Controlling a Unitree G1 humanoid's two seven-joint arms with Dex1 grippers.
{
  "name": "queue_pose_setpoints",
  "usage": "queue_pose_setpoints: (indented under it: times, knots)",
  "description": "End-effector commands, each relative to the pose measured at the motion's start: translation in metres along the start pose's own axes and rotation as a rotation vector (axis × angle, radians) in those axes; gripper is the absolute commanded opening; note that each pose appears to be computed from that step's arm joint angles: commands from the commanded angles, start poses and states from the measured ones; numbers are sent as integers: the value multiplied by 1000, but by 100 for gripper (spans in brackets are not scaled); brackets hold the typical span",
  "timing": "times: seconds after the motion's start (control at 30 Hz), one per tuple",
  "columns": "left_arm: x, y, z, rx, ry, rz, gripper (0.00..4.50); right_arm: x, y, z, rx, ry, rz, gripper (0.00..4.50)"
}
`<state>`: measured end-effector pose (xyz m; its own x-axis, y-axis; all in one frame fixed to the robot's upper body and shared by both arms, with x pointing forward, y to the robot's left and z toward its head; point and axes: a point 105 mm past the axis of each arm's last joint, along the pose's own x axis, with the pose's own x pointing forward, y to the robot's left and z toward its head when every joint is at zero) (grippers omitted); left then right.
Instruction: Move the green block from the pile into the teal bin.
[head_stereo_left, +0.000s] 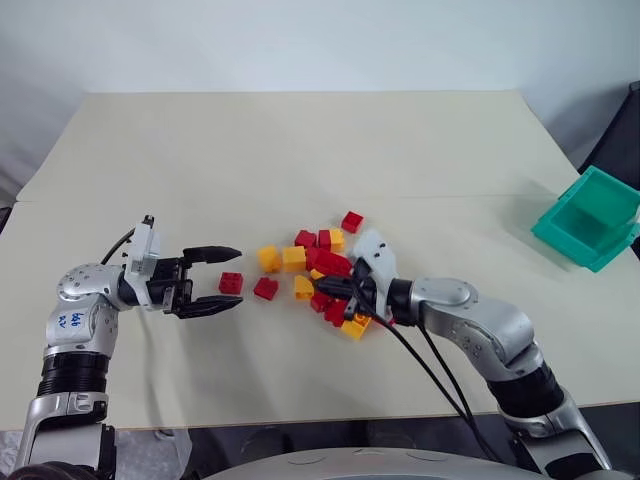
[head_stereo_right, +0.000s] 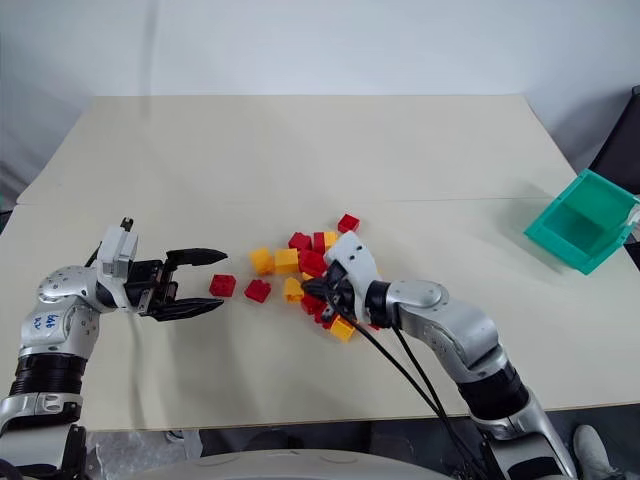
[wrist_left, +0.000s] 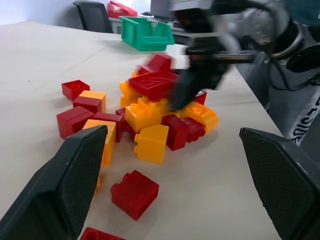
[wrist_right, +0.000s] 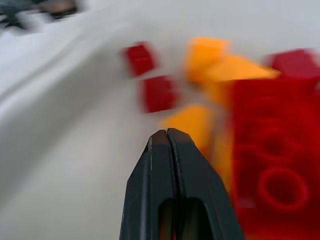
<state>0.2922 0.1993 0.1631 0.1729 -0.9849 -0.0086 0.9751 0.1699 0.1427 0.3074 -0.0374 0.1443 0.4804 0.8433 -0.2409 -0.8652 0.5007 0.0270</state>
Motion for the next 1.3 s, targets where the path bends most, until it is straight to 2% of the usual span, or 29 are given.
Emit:
queue_pose_setpoints:
  times: [0.03,0.13,0.33,0.47,0.7,0.8,0.97,1.17,1.2,1.3]
  knots:
    - [0,-5,9,48,-29,-24,450,-13,-28,14,-49,-53,-114,3]
    - [1,-5,7,54,-32,-13,450,-32,-61,9,-76,-19,-249,3]
    - [3,-5,6,60,-40,-10,450,-53,-82,6,-115,13,-340,3]
    - [6,-3,5,61,-50,-9,450,-75,-80,22,-149,-10,-337,3]
    - [11,-1,4,58,-61,-25,450,-117,-73,30,-193,18,-270,3]
    - [13,0,3,53,-65,-48,450,-152,-65,23,-194,120,-183,58]
    - [15,3,2,50,-65,-62,450,-204,-62,12,-174,256,-175,229]
    - [16,5,2,55,-69,-62,450,-234,-58,7,-172,327,-230,428]
    - [16,6,3,57,-70,-62,450,-236,-57,8,-175,330,-241,444]
    - [16,7,3,60,-71,-61,450,-229,-56,14,-190,321,-256,444]
